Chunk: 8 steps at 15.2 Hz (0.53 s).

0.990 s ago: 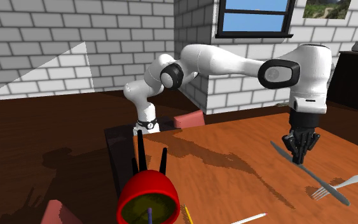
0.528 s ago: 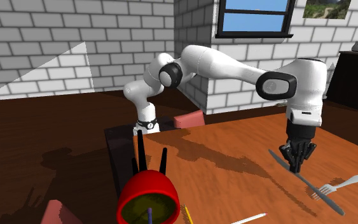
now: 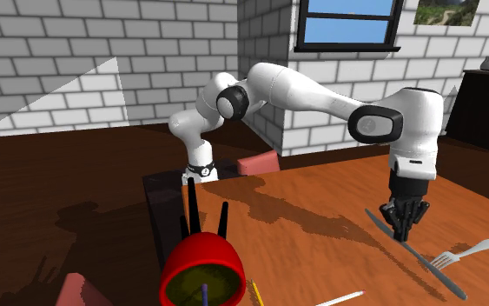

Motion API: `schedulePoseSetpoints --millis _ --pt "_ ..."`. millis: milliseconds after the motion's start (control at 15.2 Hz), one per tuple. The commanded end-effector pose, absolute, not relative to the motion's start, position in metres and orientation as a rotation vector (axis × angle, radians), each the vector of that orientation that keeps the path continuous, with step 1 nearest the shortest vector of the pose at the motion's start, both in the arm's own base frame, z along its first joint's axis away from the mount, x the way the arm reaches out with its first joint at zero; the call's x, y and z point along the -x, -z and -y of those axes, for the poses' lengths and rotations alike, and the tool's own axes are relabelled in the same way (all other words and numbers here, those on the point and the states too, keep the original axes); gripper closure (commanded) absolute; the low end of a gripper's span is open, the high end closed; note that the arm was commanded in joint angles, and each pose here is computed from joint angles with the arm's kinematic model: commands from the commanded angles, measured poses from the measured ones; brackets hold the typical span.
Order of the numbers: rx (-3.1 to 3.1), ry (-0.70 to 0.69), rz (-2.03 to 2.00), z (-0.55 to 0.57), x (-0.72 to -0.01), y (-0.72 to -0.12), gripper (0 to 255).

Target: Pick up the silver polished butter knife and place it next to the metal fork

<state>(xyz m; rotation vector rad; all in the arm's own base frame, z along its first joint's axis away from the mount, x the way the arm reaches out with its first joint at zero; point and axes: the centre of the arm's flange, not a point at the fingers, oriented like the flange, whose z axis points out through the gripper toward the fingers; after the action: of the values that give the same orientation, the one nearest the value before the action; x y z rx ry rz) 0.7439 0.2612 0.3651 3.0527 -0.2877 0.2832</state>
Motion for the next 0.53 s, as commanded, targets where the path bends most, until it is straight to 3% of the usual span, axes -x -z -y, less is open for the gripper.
schedulePoseSetpoints --millis 0,66,132,462 --pt "-3.053 -0.283 0.288 -0.2612 -0.7439 -0.3651 255" --pt "-3.053 -0.283 0.288 -0.2612 -0.7439 -0.3651 255" --pt "-3.053 -0.283 0.288 -0.2612 -0.7439 -0.3651 0" --pt "-3.053 -0.283 0.288 -0.2612 -0.7439 -0.3651 0"
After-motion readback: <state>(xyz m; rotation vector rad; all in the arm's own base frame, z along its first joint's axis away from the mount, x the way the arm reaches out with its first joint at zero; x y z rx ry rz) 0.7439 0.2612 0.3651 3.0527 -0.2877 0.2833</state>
